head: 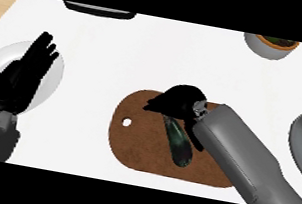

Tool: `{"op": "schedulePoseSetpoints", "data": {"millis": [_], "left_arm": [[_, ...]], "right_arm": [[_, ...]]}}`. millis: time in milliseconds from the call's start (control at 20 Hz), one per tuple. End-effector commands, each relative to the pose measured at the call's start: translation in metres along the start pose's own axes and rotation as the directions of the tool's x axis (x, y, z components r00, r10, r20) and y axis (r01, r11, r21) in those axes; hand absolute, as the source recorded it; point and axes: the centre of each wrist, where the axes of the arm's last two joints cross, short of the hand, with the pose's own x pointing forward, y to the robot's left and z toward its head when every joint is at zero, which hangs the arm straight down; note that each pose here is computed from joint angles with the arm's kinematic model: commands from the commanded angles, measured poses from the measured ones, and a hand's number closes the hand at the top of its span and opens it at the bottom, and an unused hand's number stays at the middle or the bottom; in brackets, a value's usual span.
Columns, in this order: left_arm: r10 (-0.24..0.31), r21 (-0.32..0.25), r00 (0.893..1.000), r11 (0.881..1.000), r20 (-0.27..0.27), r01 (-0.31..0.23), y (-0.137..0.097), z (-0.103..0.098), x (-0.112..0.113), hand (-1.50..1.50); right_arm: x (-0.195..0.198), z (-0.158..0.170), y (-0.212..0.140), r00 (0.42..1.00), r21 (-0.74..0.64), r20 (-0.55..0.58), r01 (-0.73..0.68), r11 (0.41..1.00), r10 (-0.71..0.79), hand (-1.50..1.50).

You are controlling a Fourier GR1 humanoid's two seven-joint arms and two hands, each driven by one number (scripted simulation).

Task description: Pick the eggplant from the cutting board and place it in the pan

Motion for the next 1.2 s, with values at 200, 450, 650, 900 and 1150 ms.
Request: {"op": "schedulePoseSetpoints", "data": {"millis": [200,450,650,900,1150], "left_arm": [[-0.027,0.000,1.000,1.000,0.006,0.027,0.000,-0.009,-0.011,0.00],[-0.004,-0.004,1.000,1.000,-0.004,0.004,0.007,-0.003,-0.002,0.00],[0.018,0.016,1.000,1.000,0.008,-0.018,0.006,-0.009,0.004,0.00],[-0.005,-0.018,1.000,1.000,0.007,0.005,-0.004,0.002,-0.007,0.00],[0.015,-0.018,1.000,1.000,0.003,-0.015,0.005,0.002,-0.006,0.00]], "right_arm": [[-0.002,-0.019,0.019,1.000,0.008,0.018,0.001,1.000,-0.001,-1.50],[-0.005,-0.028,0.014,0.998,0.011,0.053,0.035,0.999,-0.036,-1.50],[-0.007,-0.039,0.040,0.999,0.044,0.028,0.038,0.998,-0.040,-1.50],[0.011,-0.052,0.047,0.990,0.026,0.136,0.024,0.999,-0.027,1.50],[-0.003,-0.058,0.056,0.988,-0.031,0.153,0.042,0.999,-0.037,1.50]]}}
